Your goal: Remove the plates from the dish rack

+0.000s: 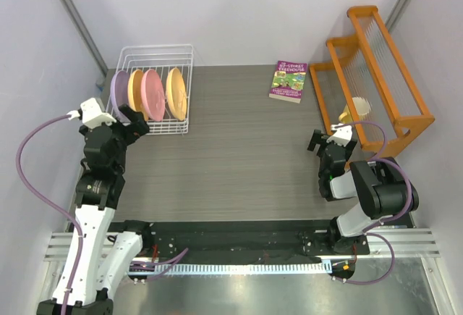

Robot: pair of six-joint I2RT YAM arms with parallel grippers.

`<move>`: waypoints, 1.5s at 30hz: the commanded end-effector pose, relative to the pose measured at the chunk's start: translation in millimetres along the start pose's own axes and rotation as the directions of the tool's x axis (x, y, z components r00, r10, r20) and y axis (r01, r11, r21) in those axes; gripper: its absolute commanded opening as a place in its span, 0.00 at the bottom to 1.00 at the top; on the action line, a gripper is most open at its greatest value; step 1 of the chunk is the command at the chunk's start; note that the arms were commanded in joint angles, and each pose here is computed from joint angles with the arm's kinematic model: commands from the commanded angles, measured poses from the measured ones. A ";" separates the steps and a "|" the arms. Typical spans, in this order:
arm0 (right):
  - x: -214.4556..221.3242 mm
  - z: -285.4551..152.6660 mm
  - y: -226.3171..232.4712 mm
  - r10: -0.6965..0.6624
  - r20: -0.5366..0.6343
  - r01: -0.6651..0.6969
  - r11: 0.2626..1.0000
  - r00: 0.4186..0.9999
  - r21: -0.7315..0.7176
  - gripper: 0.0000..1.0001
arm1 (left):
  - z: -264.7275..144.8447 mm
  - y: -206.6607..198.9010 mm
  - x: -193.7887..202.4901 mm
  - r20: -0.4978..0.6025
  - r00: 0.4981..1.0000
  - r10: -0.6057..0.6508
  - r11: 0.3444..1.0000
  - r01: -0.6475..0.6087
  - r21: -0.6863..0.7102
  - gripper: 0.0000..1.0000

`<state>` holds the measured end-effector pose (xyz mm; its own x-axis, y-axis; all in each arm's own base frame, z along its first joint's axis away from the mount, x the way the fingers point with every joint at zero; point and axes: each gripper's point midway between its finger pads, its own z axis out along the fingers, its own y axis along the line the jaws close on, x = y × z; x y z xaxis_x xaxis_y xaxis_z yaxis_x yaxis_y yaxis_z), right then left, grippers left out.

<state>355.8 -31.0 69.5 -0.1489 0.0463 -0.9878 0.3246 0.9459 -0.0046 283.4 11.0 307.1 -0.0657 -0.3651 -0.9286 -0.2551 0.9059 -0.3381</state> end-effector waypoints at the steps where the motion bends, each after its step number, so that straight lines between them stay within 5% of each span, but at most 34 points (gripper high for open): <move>1: -22.8 3.6 -0.9 0.030 0.082 -0.032 0.999 0.996 0.018 1.00 | -0.4 -26.2 -25.5 0.072 0.997 0.002 0.992 -0.011 0.122 0.99; 8: -50.0 -4.7 6.8 0.012 0.113 -0.012 1.000 0.994 0.004 1.00 | 7.9 -45.9 -27.3 0.037 0.995 0.094 0.974 -0.099 0.204 0.99; 9: -33.3 -7.1 8.4 -0.044 0.011 0.044 0.999 0.999 0.005 1.00 | 10.6 -46.2 -24.9 0.024 0.995 0.095 0.975 -0.098 0.201 0.99; 11: -73.8 -0.1 22.6 0.021 0.018 -0.021 1.000 1.000 -0.007 0.99 | 11.8 -49.3 -22.7 0.013 0.995 0.095 0.972 -0.096 0.216 0.99; 12: -54.9 -3.9 22.9 0.039 -0.111 -0.038 0.999 0.993 0.010 1.00 | 13.3 -49.7 -21.4 0.007 0.996 0.094 0.972 -0.093 0.216 0.99; 17: -112.1 0.7 81.9 0.051 -0.221 -0.102 0.969 0.974 -0.224 1.00 | 27.3 -46.4 -11.9 -0.014 0.996 0.086 0.979 -0.081 0.186 0.99; 21: -118.4 -4.5 92.3 0.036 -0.316 -0.117 0.963 0.948 -0.242 0.99 | 49.3 -45.3 -0.5 -0.044 0.993 0.111 0.982 -0.102 0.158 0.94; 31: -135.3 -13.8 92.5 0.073 -0.308 -0.153 0.957 0.949 -0.245 1.00 | 112.6 -60.1 43.3 -0.105 0.983 0.153 0.979 -0.137 0.150 0.74; 45: -114.5 -10.2 95.5 0.050 -0.365 -0.146 0.960 0.930 -0.241 1.00 | 144.3 -102.0 54.1 -0.077 0.942 0.327 0.944 -0.321 0.082 0.69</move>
<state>388.7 52.1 172.8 -0.4826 0.1972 -0.8534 0.1222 0.9800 0.1574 426.9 -79.6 246.8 -0.2864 -0.1037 -0.9525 -0.0630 0.9940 -0.0892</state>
